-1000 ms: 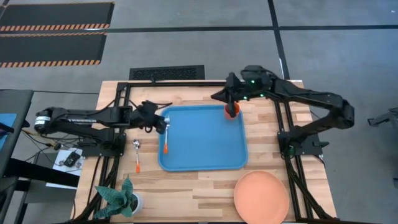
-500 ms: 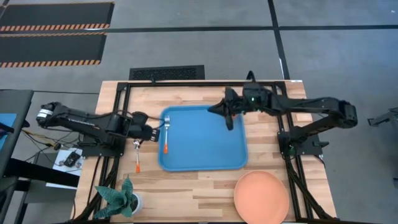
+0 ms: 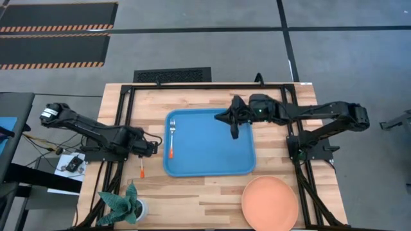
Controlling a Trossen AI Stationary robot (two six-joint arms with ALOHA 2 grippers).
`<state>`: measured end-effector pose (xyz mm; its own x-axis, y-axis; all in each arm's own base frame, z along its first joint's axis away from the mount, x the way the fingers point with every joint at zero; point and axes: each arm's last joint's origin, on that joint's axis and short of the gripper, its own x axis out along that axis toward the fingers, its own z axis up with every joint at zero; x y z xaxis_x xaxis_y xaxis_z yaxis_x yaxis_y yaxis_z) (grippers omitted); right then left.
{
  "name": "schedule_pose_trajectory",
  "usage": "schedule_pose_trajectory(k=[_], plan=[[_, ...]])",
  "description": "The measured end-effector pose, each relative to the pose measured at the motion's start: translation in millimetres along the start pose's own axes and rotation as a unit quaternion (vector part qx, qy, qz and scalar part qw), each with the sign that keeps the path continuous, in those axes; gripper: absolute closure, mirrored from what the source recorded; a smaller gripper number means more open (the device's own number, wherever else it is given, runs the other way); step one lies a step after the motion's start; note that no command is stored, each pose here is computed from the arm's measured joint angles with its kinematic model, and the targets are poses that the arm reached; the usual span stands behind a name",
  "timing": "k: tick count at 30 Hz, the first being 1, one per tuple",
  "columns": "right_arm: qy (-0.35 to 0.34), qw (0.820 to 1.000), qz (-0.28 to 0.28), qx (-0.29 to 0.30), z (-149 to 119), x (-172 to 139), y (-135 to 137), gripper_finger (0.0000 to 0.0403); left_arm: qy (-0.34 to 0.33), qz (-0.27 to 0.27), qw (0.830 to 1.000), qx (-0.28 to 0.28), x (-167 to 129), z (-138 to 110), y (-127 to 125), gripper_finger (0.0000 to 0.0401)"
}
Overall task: Pick and place plate/cup/fork/spoon on tray
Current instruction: Put the orange spoon to the right of the orange fork on the blue serving tray
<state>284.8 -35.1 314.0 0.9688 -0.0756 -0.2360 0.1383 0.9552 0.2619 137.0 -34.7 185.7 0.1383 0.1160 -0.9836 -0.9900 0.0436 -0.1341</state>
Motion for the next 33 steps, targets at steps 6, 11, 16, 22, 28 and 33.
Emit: schedule_pose_trajectory(k=[6,11,16,22,28,33], plan=[[-0.001,1.000,-0.004,0.002,0.5,-0.1,-1.9,0.0393,0.020,0.038,0.999,-0.024,9.9,-4.2,-2.1,0.0335],[-0.001,1.000,-0.004,0.002,0.4,-0.1,-1.8,0.0393,0.046,0.085,0.995,-0.027,23.1,-10.1,-8.5,0.0279],[0.000,1.000,-0.003,0.002,0.3,-0.1,-1.8,0.0393,0.075,0.110,0.991,-0.030,38.5,-16.3,-17.8,0.0258],[0.000,1.000,-0.002,0.001,0.3,0.0,-1.8,0.0392,0.086,0.139,0.986,-0.032,49.3,-19.9,-21.2,0.0274],[0.002,1.000,-0.001,0.001,-0.2,0.1,-1.1,0.0392,0.078,0.134,0.987,-0.033,50.8,-20.0,-23.1,0.0292],[0.006,1.000,0.000,0.000,-0.9,0.1,-1.0,0.0392,0.076,0.121,0.989,-0.029,51.6,-20.4,-25.1,0.0328]])
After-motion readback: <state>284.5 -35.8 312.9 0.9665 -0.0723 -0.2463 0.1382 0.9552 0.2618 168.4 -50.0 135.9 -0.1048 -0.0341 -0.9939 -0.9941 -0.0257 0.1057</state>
